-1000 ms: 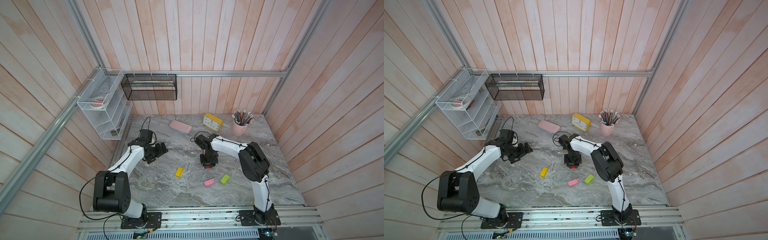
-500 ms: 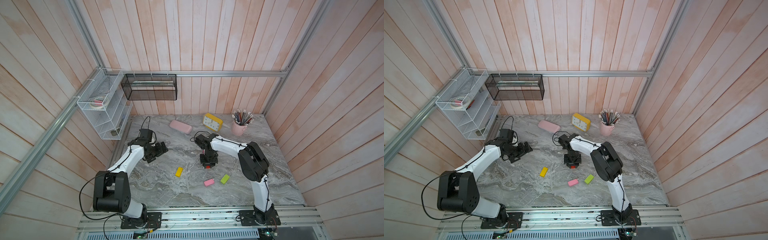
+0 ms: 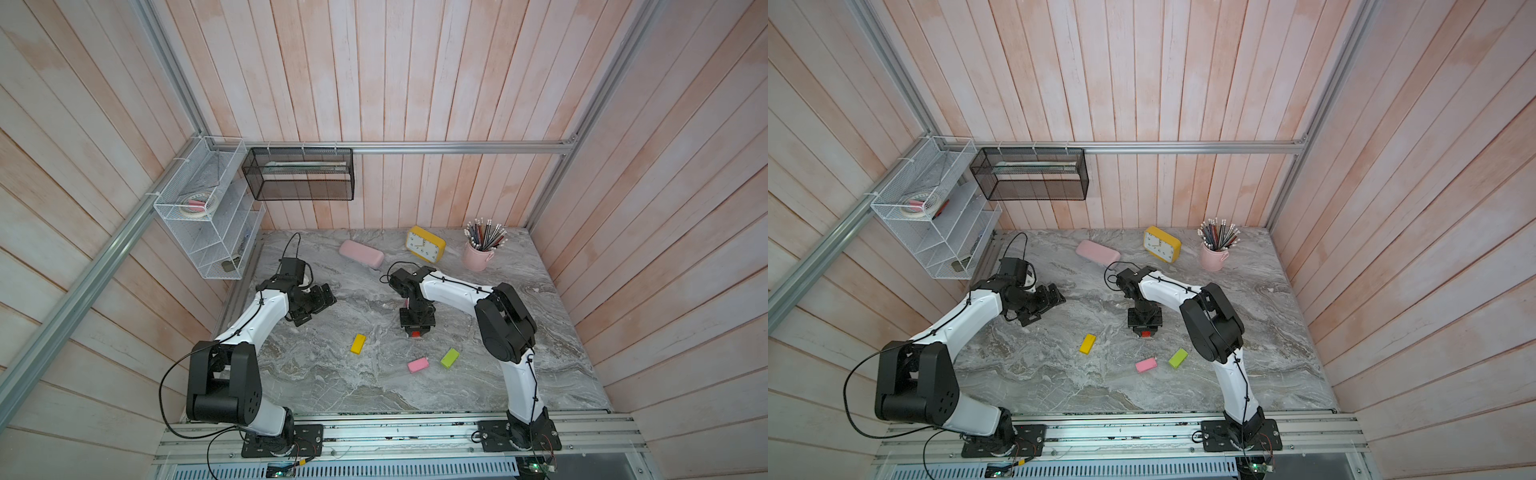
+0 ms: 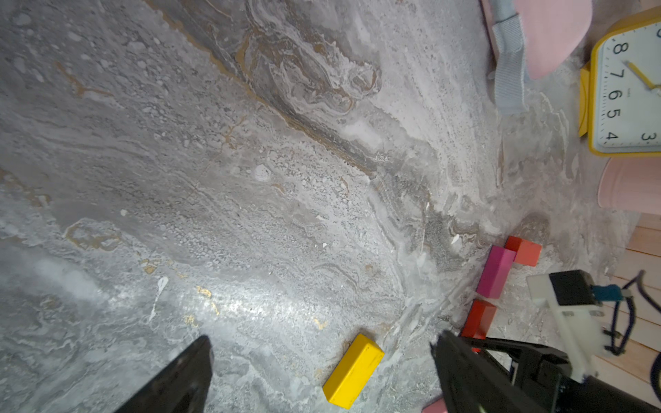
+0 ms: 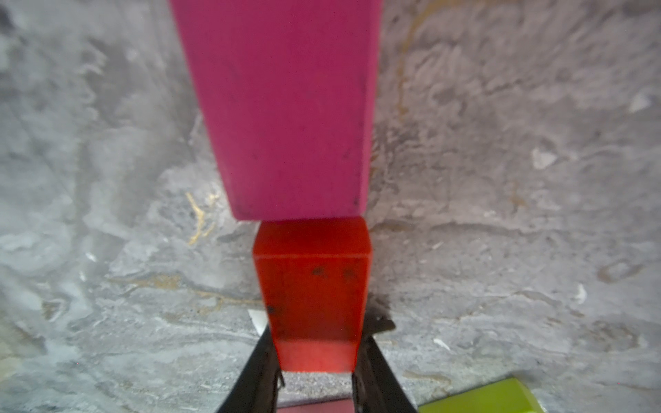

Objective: Assemble the number 6 with building blocks
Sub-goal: Assemble the building block at the center of the board.

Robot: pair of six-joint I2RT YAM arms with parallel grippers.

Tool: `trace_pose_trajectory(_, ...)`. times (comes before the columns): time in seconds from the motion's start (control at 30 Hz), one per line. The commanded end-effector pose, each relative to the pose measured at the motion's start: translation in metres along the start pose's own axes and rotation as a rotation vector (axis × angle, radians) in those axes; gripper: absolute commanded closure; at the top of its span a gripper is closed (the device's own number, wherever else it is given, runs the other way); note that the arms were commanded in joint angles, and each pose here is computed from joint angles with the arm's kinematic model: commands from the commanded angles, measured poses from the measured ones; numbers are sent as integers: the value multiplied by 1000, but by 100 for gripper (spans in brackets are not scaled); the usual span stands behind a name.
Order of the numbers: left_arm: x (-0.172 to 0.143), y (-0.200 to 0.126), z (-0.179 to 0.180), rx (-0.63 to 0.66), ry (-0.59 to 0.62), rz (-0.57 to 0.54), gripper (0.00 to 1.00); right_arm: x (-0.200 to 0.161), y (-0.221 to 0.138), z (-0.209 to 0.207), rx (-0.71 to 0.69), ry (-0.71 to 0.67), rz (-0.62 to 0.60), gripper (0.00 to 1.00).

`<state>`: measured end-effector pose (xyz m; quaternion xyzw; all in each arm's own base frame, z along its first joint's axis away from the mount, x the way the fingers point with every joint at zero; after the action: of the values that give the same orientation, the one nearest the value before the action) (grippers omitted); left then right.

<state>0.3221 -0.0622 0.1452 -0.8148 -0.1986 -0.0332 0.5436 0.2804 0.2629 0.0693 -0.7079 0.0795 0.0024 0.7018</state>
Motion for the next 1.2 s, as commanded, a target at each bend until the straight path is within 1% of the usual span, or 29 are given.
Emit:
trace_pose_trajectory(0.0,7,-2,0,12,0,-13,2,13,16,-2,-37,4,-26,80)
trace_pose_trajectory(0.47,10,-1,-1,10,4,-14,2,16,15,-2,-35,7,-32,80)
trace_pose_trajectory(0.63,11,0,-1,11,5,-13,2,16,14,-2,-36,6,-35,78)
trace_pose_trajectory(1.03,7,1,1,14,6,-6,2,11,17,-4,-25,10,-26,67)
trace_pose_trajectory(1.07,7,2,1,14,6,-6,2,11,16,-4,-23,10,-27,66)
trace_pose_trajectory(1.17,7,2,1,15,5,-6,2,11,14,-4,-18,12,-34,53)
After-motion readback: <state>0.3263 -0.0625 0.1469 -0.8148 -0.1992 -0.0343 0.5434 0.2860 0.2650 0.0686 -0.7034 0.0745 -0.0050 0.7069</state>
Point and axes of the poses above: each gripper's point midway between its finger pads, its own y axis out along the fingers, its own z axis along the line the jaws close on, x = y × z, the point moved 5 cm from there along -y, back along the fingers, and after that the axes turned 9 degrees about y, right-handed, at the moved point
